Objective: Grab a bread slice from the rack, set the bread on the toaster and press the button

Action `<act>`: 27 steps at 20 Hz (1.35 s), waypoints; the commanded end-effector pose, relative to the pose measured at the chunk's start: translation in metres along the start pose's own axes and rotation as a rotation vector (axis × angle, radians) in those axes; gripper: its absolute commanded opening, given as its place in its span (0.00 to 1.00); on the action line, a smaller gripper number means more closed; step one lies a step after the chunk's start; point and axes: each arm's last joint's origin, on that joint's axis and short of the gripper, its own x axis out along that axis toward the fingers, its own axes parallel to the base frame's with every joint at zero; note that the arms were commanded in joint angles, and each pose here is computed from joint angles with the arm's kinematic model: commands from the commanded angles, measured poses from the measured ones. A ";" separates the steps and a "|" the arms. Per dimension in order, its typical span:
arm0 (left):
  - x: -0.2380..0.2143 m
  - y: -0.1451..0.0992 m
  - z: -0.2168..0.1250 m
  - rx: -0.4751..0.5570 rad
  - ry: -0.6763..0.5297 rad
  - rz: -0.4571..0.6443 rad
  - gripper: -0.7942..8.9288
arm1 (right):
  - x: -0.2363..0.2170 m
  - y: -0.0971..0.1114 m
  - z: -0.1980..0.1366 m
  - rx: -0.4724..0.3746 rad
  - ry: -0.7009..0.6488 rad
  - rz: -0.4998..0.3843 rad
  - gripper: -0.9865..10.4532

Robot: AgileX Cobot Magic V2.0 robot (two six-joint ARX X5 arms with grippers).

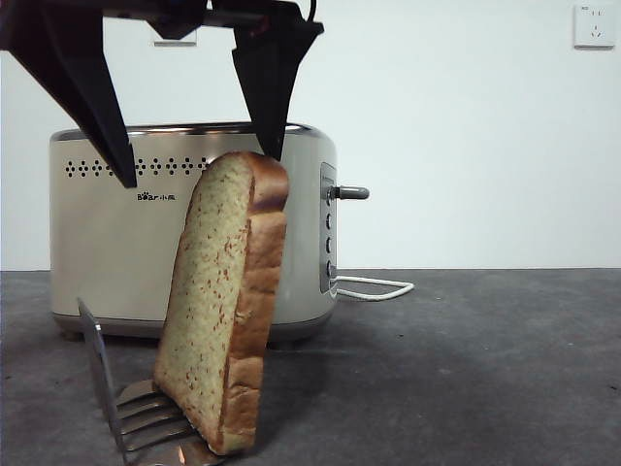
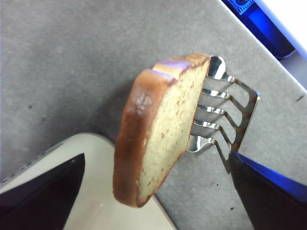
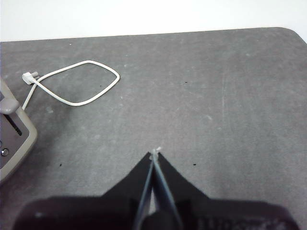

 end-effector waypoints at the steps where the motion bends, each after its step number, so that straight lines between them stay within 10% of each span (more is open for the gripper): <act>1: 0.013 0.004 -0.001 0.038 -0.003 -0.035 0.59 | -0.001 0.000 0.001 -0.009 -0.009 0.004 0.08; 9: 0.025 0.006 -0.003 0.046 0.029 -0.093 0.34 | -0.001 0.000 0.000 -0.013 0.002 0.003 0.08; 18: 0.025 0.003 -0.003 0.076 0.029 -0.119 0.28 | -0.001 0.000 0.000 -0.013 0.007 0.003 0.08; 20: 0.024 0.002 -0.003 0.077 0.030 -0.124 0.09 | -0.001 0.000 -0.001 -0.013 0.010 0.003 0.08; 27: 0.020 -0.001 -0.004 0.077 0.031 -0.131 0.07 | -0.001 0.000 -0.001 -0.012 0.012 0.003 0.08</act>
